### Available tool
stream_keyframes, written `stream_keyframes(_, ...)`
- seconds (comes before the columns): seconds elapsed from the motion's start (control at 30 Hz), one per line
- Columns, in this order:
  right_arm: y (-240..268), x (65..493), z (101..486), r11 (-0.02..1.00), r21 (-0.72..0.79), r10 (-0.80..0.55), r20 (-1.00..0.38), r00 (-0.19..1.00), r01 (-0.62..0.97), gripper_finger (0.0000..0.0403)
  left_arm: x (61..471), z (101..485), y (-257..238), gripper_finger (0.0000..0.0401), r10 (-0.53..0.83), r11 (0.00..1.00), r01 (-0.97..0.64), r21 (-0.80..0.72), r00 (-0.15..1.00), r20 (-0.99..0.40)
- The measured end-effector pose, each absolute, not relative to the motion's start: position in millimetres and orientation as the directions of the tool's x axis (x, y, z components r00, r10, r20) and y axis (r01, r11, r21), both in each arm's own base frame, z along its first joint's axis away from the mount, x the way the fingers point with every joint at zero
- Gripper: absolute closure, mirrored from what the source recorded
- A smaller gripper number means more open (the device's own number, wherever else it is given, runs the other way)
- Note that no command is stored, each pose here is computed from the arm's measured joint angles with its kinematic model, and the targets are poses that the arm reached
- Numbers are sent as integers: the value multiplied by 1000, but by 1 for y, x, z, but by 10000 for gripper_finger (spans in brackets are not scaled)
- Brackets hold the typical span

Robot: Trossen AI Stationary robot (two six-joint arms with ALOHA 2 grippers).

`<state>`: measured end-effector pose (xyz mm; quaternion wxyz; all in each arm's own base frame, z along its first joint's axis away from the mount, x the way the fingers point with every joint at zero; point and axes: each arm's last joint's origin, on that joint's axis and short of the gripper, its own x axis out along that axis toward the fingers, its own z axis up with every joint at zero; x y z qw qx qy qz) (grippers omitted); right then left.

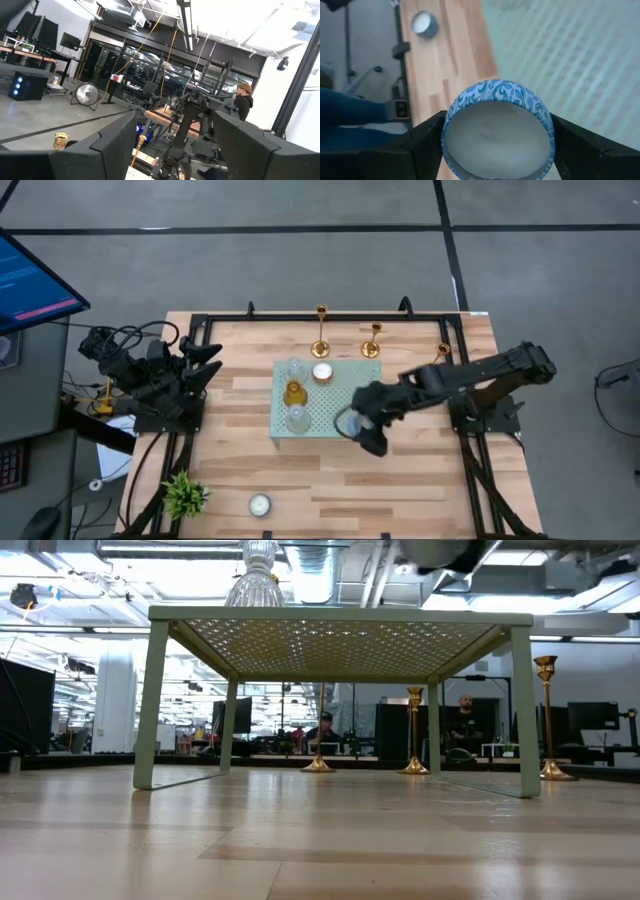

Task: Pick & Place candle stick holders
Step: Put the right blue scented candle on the shelf

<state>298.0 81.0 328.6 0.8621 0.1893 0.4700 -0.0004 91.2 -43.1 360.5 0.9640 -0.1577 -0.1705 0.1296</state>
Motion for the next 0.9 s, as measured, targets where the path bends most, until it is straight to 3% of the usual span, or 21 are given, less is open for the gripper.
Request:
stream_keyframes(0.23, 56, 343, 326, 965, 229, 118, -815, 567, 127, 116, 91, 361, -43, 139, 304, 916, -195, -352, 908, 289)
stream_keyframes(0.47, 50, 374, 311, 986, 145, 89, -878, 470, 86, 116, 91, 361, -43, 139, 304, 915, -194, -354, 907, 290)
stream_keyframes(0.9, 39, 402, 304, 994, 74, 36, -912, 409, 79, 116, 91, 361, -43, 139, 308, 913, -197, -356, 906, 289)
